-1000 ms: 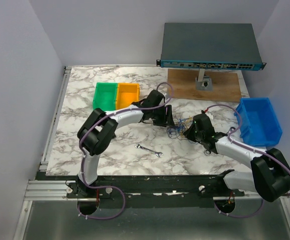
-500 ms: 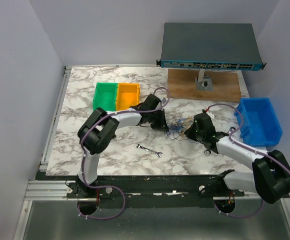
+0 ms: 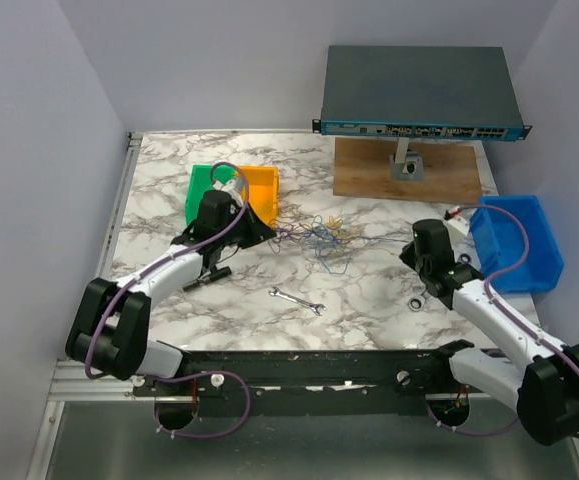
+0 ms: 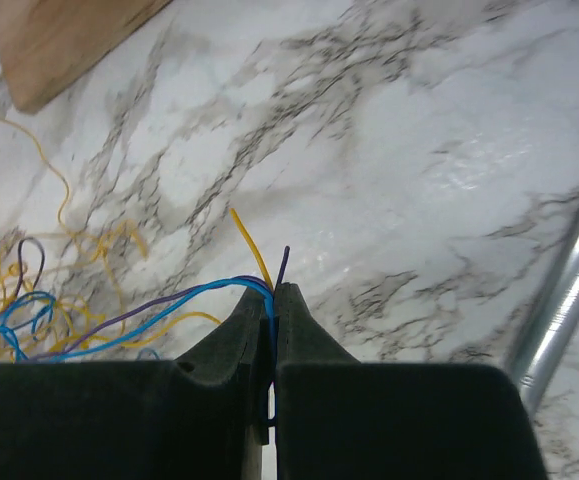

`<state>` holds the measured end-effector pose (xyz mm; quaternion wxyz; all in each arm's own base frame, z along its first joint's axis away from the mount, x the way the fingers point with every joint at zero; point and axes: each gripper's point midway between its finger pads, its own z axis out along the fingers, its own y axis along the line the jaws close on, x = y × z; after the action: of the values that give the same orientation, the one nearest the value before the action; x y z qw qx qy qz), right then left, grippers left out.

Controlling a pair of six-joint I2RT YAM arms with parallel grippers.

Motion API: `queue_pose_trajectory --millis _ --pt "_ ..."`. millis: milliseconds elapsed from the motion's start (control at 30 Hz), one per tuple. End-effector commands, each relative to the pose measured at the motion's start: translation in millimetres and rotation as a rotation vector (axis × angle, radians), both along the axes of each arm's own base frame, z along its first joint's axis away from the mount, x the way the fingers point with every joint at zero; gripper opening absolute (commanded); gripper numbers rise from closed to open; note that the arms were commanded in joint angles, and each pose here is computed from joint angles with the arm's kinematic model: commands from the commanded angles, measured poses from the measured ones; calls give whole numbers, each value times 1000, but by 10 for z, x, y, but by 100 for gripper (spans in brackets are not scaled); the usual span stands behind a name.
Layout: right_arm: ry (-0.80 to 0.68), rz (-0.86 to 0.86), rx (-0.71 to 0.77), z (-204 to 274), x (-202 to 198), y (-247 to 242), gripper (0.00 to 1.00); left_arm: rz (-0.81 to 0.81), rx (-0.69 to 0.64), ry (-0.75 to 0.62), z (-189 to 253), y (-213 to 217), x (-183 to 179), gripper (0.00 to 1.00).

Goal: Untangle the cables

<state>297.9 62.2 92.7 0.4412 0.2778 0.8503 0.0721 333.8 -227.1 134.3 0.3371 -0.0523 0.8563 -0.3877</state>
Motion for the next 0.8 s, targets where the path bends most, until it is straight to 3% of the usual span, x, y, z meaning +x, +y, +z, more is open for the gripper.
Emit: queue_pose_trajectory --millis 0,133,233,300,333,400,433,500,767 --pt "-48 -295 -95 210 -104 -566 1 203 36 -4 -135 438 51 0" --pt "-74 -400 -117 309 -169 -733 1 264 60 -1 -165 594 12 0" --pt "-71 -331 -125 336 -111 -654 1 230 56 -31 -113 565 -2 0" --pt "-68 -133 -121 349 4 -398 4 135 31 -55 -50 422 -32 0" --pt "-64 -40 -112 341 33 -266 10 81 16 -60 -29 334 -61 0" --pt "-71 162 -60 336 63 61 40 14 16 -63 -20 217 -105 0" --pt "-90 252 -30 353 67 215 62 -9 30 -66 -25 171 -123 0" --pt "-138 388 24 417 55 456 75 -38 50 -69 -30 99 -151 0" --pt "-167 749 103 610 98 1146 69 -73 67 -76 -5 29 -180 0"
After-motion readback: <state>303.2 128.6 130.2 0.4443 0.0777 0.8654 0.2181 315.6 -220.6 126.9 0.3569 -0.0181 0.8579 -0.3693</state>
